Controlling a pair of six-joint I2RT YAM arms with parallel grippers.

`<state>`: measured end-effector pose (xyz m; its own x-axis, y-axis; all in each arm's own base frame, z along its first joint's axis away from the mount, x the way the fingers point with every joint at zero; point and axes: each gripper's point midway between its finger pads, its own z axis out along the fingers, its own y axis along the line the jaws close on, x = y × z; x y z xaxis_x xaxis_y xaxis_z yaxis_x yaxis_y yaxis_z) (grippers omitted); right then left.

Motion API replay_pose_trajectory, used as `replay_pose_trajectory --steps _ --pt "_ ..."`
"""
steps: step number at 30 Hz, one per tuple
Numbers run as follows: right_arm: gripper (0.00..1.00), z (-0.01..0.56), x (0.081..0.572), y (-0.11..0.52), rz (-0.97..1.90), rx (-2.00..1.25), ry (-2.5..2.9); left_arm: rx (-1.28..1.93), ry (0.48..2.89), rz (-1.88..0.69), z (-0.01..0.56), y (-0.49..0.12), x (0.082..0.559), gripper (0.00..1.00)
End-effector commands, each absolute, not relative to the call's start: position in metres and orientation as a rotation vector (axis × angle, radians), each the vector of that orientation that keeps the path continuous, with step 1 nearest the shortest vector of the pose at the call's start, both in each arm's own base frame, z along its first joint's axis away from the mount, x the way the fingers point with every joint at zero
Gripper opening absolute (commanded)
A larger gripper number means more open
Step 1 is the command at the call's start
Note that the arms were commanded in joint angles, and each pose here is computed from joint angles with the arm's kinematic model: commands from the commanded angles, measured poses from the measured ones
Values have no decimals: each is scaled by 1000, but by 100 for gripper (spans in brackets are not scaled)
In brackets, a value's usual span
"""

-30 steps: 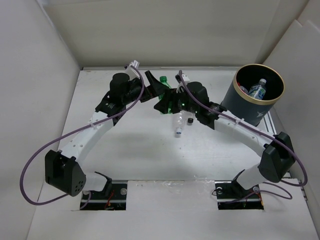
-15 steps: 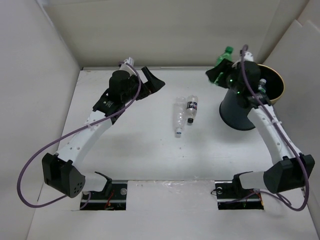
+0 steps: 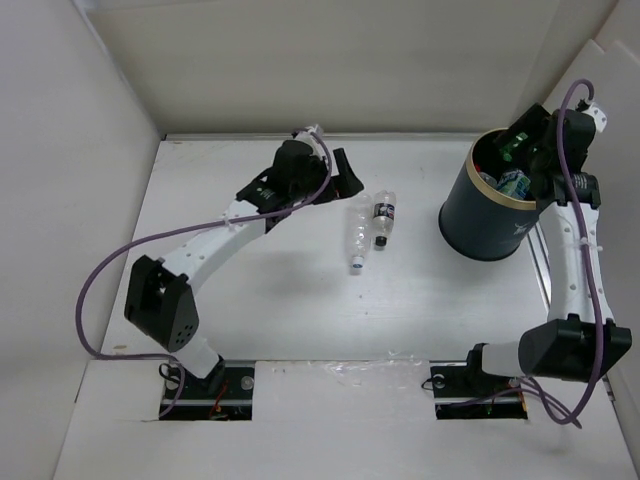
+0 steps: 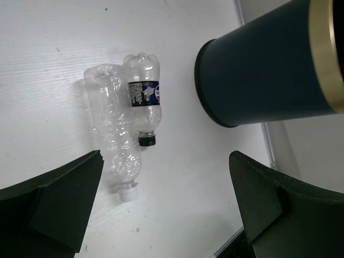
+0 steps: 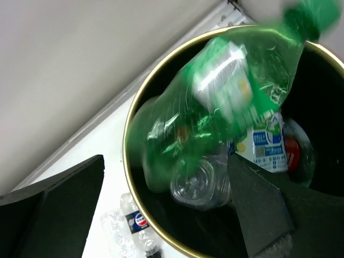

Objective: Put the plastic bottles in the bin

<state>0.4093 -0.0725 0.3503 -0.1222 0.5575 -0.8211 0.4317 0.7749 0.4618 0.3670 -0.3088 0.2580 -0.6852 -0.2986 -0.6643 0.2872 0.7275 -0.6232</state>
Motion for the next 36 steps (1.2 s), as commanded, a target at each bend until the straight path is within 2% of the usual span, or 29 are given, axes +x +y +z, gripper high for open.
replay_pose_trajectory --steps 1,7,11,19,25,29,33,35,36 --pt "100 364 397 -80 69 811 1726 35 2120 -852 258 -314 379 100" --pt "100 376 375 -89 8 855 1727 36 2208 -748 225 -323 394 100" --pt "100 397 348 -74 90 794 1666 39 2312 -667 181 -331 398 100" --pt "100 412 313 -36 263 645 1608 52 2381 -630 142 -349 413 100" --pt "100 392 314 -9 362 556 1679 48 2425 -589 118 -359 430 100" --pt "100 393 306 7 388 507 1697 4 2479 -509 83 -357 437 100" --pt "100 396 294 23 430 455 1691 -45 2516 -400 58 -348 444 91" --pt "100 399 290 32 453 428 1687 -75 2529 -316 47 -338 446 74" --pt "100 406 286 35 464 413 1671 -77 2543 -290 41 -335 445 71"
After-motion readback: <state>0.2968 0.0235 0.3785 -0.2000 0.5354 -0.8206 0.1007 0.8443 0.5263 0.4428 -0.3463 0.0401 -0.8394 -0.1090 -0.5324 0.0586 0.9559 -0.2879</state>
